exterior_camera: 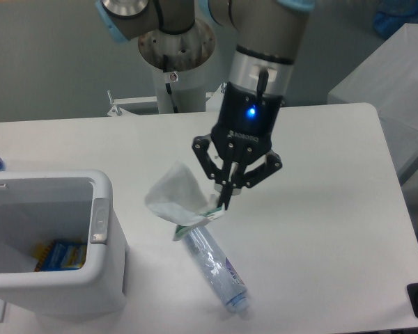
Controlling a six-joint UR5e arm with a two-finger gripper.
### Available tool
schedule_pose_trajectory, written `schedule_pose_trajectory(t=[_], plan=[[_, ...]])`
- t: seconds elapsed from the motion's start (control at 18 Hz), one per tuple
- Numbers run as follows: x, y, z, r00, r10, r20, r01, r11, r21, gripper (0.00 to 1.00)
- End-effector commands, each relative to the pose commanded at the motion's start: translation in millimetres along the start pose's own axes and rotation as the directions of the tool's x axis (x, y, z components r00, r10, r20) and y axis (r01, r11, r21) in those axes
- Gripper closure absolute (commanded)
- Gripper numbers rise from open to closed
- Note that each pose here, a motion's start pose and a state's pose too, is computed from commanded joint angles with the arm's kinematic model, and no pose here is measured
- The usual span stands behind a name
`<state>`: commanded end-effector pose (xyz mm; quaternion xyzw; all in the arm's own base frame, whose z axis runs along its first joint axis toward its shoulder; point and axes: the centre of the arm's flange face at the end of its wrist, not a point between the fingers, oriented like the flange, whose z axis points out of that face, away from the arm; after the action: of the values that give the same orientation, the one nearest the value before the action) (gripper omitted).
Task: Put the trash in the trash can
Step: 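Lift the wrapper and carry it over the white trash bin, then open the gripper to drop the wrapper into the bin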
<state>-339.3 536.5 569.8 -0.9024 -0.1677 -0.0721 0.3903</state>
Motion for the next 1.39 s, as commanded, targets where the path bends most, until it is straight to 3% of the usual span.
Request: schedule_pose_trajectory(t=[0.39, 0.61, 0.72, 0.78, 0.83, 1.0, 1.06, 1.28, 1.39], plan=[[105.9, 14.4, 57.7, 0.985, 0.101, -0.14, -0.112, 0.991, -0.073, 0.95], [134.6, 35.3, 83.4, 0.975, 0.122, -0.188, -0.145, 0.982, -0.117, 0.92], [139.4, 40.7, 94.3, 0.972, 0.13, -0.197, -0.155, 0.981, -0.118, 0.84], [141.9, 40.6, 95.4, 0.971, 0.137, -0.197, -0.161, 0.981, -0.111, 0.73], [141.0, 41.4, 97.7, 0.97, 0.145, -0.196, -0.167, 0.981, -0.103, 0.51], [141.1, 38.5, 96.2, 0.97, 0.156, -0.189, -0.174, 0.981, -0.085, 0.17], [141.1, 36.9, 95.7, 0.971, 0.151, -0.186, -0.168, 0.982, -0.085, 0.11], [135.0, 34.7, 94.1, 0.976, 0.133, -0.174, -0.149, 0.985, -0.086, 0.05], [110.5, 28.6, 84.8, 0.987, 0.079, -0.141, -0.091, 0.993, -0.077, 0.02]])
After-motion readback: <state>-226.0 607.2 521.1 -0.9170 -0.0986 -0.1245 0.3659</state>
